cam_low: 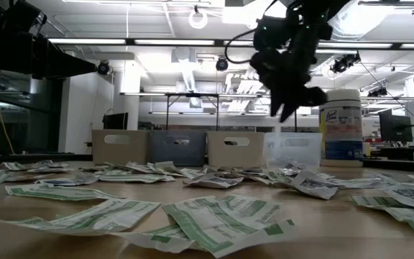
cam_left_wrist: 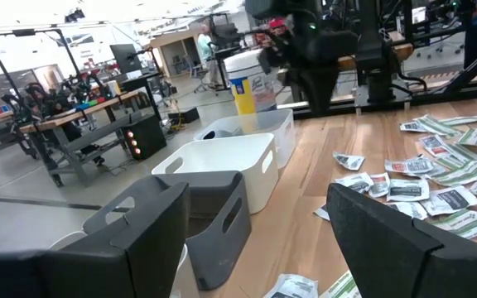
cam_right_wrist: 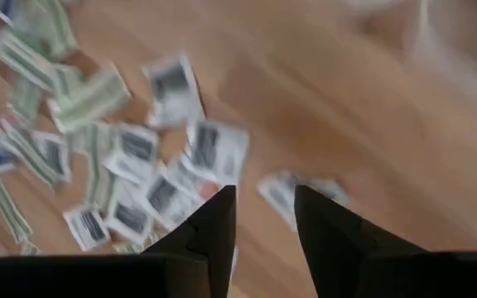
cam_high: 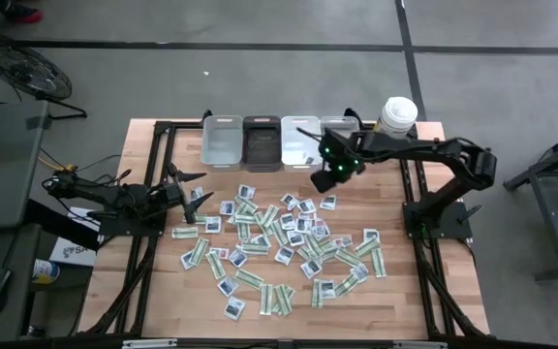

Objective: Pick & Place First Aid Supplies
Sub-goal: Put the black towelette pack into the white bin

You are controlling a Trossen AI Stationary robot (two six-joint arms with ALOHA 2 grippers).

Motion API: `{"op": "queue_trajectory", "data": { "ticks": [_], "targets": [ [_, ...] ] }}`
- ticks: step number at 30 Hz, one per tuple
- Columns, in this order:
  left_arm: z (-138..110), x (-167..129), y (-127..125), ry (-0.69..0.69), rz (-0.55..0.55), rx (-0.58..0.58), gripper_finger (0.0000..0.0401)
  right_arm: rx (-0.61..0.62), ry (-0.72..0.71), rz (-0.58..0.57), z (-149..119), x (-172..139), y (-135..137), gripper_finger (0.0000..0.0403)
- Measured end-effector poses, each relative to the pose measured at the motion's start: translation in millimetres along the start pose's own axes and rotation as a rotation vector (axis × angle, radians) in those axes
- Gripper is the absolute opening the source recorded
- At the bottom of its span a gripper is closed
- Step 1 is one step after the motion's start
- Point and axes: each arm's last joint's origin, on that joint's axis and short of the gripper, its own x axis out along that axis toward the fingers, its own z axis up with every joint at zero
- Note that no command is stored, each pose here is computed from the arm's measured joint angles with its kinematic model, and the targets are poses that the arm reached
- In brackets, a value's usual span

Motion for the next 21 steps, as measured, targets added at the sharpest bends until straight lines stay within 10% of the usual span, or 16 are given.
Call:
{"op": "queue_trajectory", "data": {
  "ticks": [21],
  "targets": [
    [0.0,0.0,0.0,0.0,0.0,0.0,0.028,0.289,-0.119,0.01,-51.9,51.7,-52.0,0.0119]
  ]
}}
